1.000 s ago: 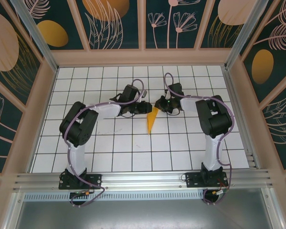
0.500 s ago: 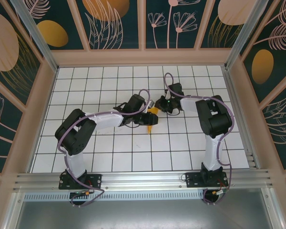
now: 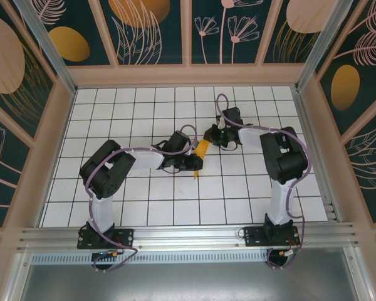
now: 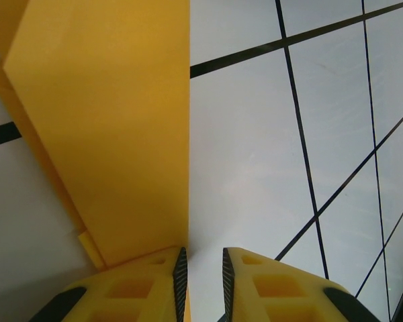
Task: Fold a paper plane with a square sheet of paper (fold left side to right side)
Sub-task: Fold the wing for the fifth time at the center of the table, then move the paper plane to the center of the table.
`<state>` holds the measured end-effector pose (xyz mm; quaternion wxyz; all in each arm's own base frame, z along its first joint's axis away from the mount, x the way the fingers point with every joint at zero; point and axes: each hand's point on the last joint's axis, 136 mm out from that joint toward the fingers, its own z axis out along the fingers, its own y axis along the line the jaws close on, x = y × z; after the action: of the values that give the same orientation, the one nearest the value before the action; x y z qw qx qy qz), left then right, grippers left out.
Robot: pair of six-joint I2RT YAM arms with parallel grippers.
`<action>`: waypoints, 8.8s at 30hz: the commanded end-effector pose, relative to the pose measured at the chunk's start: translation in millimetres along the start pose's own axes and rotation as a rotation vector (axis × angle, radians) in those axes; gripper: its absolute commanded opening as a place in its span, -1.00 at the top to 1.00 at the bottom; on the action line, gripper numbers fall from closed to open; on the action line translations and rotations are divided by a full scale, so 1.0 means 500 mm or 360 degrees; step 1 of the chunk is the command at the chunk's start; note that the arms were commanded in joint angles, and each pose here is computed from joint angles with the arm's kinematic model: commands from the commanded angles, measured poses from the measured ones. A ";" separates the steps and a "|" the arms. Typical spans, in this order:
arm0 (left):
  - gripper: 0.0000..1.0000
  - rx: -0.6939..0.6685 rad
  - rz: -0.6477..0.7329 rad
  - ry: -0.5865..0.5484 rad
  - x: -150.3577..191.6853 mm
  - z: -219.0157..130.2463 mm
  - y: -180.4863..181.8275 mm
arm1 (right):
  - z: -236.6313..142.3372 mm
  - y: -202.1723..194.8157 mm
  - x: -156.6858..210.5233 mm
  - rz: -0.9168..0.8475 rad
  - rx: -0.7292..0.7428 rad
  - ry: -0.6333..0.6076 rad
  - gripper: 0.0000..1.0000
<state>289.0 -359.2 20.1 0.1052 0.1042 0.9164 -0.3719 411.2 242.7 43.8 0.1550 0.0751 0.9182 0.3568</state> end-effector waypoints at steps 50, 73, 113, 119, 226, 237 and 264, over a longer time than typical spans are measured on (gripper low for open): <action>0.74 -0.0355 -0.0040 0.0196 0.087 0.041 0.120 | 0.012 -0.079 0.110 -0.0108 0.0384 0.0042 0.81; 0.78 -0.0424 -0.0013 0.0249 0.097 0.053 0.127 | 0.026 -0.091 0.015 -0.0155 0.0391 -0.0029 0.79; 0.78 -0.0470 0.0008 0.0280 0.100 0.062 0.129 | 0.028 -0.131 -0.117 -0.0151 0.0447 -0.0105 0.77; 0.78 -0.0472 0.0006 0.0282 0.100 0.061 0.130 | 0.028 -0.142 -0.136 -0.0144 0.0467 -0.0119 0.77; 0.29 -0.0726 0.0116 -0.0840 -0.104 -0.319 0.039 | -0.097 0.080 0.149 -0.0235 0.0369 -0.0049 0.93; 0.25 -0.0757 0.0136 -0.1069 -0.140 -0.396 0.011 | -0.146 0.150 0.196 -0.0314 -0.0107 0.0060 1.00; -0.67 -0.0807 0.0114 -0.1443 -0.145 -0.519 0.004 | -0.186 0.074 0.234 -0.0572 0.0767 0.0084 0.16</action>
<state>328.9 -190.5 216.3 0.5078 -0.0553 0.8467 -0.1486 285.5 241.7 113.0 0.1909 -0.0581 0.9699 0.1395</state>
